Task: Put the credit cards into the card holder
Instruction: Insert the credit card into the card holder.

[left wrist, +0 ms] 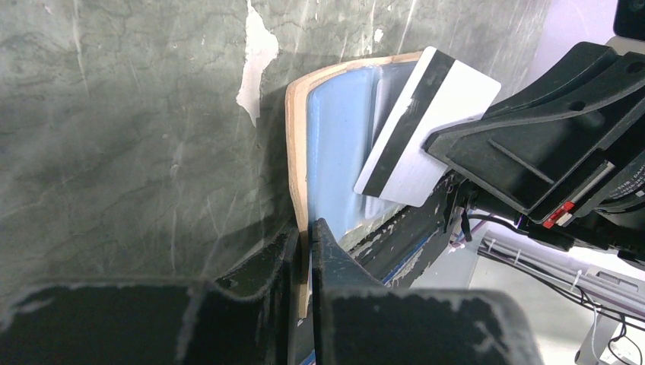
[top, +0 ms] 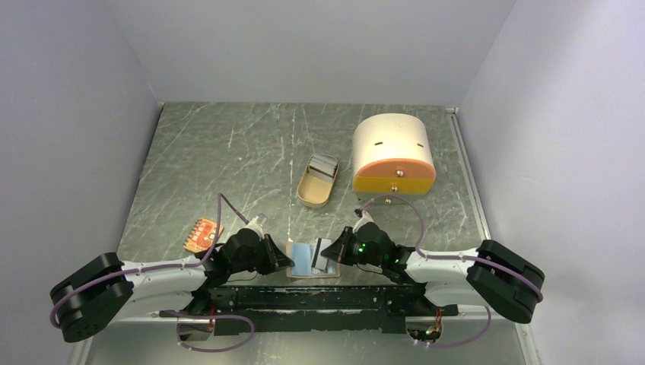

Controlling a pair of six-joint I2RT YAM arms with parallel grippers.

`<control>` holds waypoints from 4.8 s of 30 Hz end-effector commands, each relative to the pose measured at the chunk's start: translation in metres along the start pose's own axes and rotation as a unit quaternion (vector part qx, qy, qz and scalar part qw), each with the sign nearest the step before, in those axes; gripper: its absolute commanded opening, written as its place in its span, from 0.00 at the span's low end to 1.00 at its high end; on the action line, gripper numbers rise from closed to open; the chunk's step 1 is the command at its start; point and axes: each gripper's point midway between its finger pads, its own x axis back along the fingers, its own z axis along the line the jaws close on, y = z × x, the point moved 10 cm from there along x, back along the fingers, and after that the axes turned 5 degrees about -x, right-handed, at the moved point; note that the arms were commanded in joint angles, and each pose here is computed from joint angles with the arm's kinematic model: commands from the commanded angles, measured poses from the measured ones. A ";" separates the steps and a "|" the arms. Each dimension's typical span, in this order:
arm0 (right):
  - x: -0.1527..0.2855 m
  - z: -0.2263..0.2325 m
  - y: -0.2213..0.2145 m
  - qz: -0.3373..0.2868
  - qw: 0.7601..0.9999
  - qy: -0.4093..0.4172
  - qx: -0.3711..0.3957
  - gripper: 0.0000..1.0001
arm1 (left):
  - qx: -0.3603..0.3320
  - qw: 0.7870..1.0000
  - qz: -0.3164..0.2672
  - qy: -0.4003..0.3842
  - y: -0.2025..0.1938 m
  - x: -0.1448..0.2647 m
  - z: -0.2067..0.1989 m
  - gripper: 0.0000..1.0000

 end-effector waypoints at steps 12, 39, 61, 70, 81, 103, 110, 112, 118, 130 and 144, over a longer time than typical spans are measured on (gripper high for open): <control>-0.013 -0.009 -0.006 0.033 0.999 -0.001 0.020 0.01 | -0.003 1.000 0.006 0.018 -0.002 -0.002 0.007 0.13; -0.018 -0.006 -0.014 0.139 0.990 -0.011 0.029 0.00 | -0.008 1.000 0.009 0.021 -0.001 -0.003 0.005 0.13; -0.010 0.008 0.005 0.110 0.987 -0.097 0.069 0.32 | -0.017 1.000 0.010 0.002 0.001 -0.003 -0.001 0.14; -0.020 0.010 -0.002 0.122 0.989 -0.072 0.049 0.34 | -0.023 1.000 0.013 -0.005 0.002 -0.004 -0.005 0.14; -0.030 0.019 -0.007 0.128 0.990 -0.035 0.040 0.35 | -0.025 1.000 0.012 -0.013 0.003 -0.004 -0.009 0.15; -0.033 0.023 -0.012 0.133 0.991 0.022 0.011 0.30 | -0.041 0.998 0.003 -0.054 0.007 -0.001 -0.020 0.24; -0.032 0.015 -0.014 0.125 0.992 0.021 0.008 0.25 | -0.043 0.997 0.010 -0.069 0.006 -0.002 -0.022 0.24; -0.029 0.015 -0.013 0.119 0.993 0.014 0.016 0.24 | -0.049 0.996 0.005 -0.075 0.007 0.000 -0.024 0.25; -0.020 0.015 -0.002 0.084 0.993 -0.042 0.068 0.23 | -0.050 0.995 -0.002 -0.089 0.007 0.003 -0.026 0.31; -0.016 0.008 0.000 0.066 0.991 -0.068 0.090 0.19 | -0.057 0.991 -0.003 -0.119 0.007 0.003 -0.032 0.29; -0.020 0.003 -0.003 0.077 0.990 -0.070 0.091 0.18 | -0.070 0.989 -0.004 -0.133 0.007 0.003 -0.036 0.12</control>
